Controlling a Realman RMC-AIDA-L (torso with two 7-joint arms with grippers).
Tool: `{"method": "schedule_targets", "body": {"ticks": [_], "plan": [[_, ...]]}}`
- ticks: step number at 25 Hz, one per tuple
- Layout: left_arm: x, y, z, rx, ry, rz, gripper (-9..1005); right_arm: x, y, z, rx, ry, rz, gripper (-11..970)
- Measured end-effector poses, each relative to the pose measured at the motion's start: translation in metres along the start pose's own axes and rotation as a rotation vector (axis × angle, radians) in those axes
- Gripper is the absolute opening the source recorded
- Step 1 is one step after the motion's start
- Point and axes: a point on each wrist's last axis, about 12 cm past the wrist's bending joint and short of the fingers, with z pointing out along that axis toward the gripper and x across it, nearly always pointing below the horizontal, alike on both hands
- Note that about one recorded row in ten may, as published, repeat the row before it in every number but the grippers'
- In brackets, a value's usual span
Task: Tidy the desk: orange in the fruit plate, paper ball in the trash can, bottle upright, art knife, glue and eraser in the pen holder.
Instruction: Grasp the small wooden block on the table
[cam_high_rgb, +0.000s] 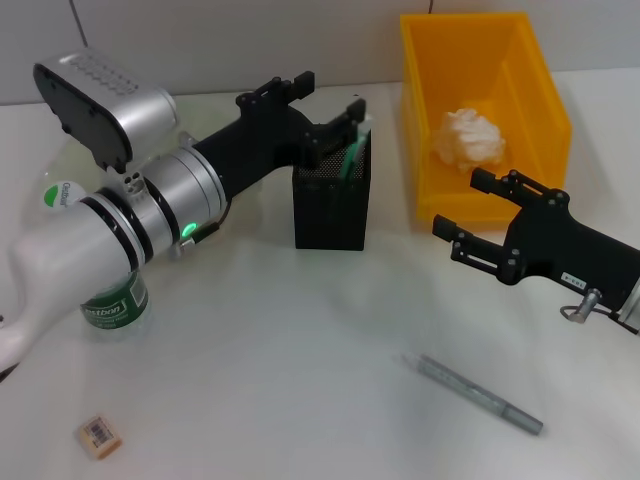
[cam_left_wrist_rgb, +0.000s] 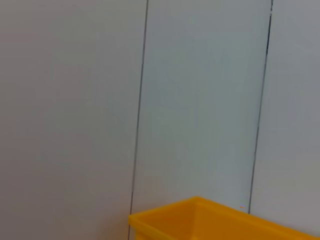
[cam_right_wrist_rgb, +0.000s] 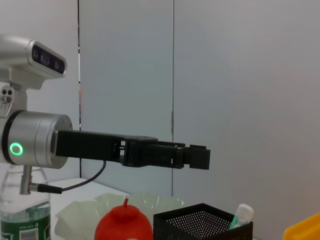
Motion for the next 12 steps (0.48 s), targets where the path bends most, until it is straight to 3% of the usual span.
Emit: {"method": "schedule_targets", "body": {"ticks": [6,12], "plan": [[0.001,-0.009,0.004,0.056,0.034,0.062,735,0.001,0.000,-0.001,0.003,0.003,0.001,767],[-0.007,-0.013,0.011,0.075,0.099,0.105,725,0.001,0.000,-0.001,0.005,0.005,0.002,767]]}}
